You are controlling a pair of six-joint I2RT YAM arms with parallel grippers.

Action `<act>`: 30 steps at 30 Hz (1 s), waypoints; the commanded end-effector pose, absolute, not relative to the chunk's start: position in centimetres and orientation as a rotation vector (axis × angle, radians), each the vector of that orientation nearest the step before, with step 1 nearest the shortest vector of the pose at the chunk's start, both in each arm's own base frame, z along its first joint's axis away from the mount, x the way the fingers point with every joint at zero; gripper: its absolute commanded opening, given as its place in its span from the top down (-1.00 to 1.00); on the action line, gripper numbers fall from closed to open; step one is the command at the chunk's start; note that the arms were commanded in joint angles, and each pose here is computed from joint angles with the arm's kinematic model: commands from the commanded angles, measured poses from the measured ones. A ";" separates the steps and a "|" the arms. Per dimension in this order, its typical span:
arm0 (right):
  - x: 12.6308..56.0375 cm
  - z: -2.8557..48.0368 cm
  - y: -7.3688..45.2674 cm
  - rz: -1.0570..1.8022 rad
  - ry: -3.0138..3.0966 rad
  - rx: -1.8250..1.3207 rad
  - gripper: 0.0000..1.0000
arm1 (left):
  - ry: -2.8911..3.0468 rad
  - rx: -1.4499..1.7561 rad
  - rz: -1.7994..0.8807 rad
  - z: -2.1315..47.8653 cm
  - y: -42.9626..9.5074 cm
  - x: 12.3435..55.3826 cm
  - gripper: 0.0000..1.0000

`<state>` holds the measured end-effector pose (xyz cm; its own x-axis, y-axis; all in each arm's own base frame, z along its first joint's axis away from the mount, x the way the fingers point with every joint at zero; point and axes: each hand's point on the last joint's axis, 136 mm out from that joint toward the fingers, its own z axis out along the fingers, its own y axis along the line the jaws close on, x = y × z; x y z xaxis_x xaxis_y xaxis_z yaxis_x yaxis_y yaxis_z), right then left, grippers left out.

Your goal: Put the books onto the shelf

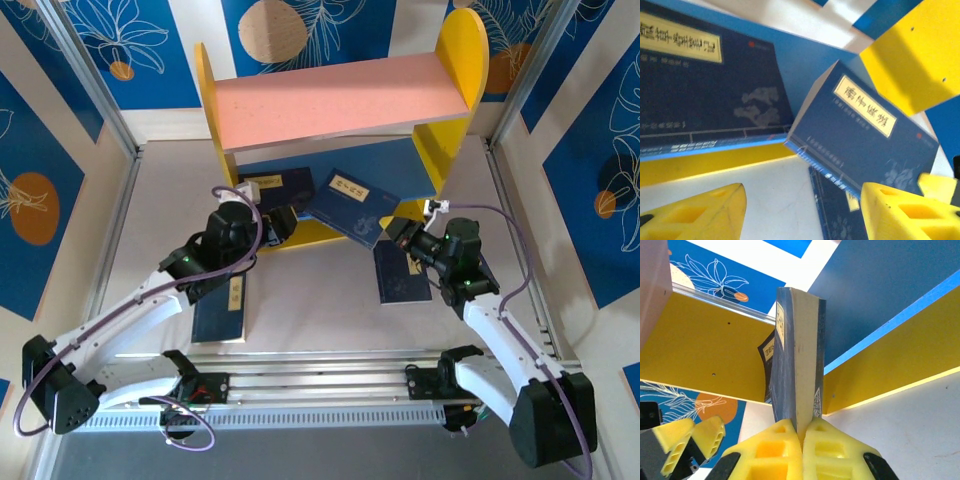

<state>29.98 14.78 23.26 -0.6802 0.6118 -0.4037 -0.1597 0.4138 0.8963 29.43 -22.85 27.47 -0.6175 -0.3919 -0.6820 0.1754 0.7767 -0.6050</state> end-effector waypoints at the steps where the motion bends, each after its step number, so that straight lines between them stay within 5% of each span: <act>1: 28.8 26.7 15.0 1.397 1.886 0.223 0.97 | 2.205 -0.071 -0.894 25.7 -23.2 27.7 -0.25; 30: 26.1 27.6 18.1 1.583 1.980 -0.129 0.97 | 2.244 -0.018 -1.362 22.8 -27.5 27.9 -0.30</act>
<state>26.74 17.20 25.65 -0.8333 0.3411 -0.4350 -0.3361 0.3121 0.8886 27.74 -27.07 21.99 -0.8683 -0.2684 -0.4172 0.2204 0.5448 -0.8091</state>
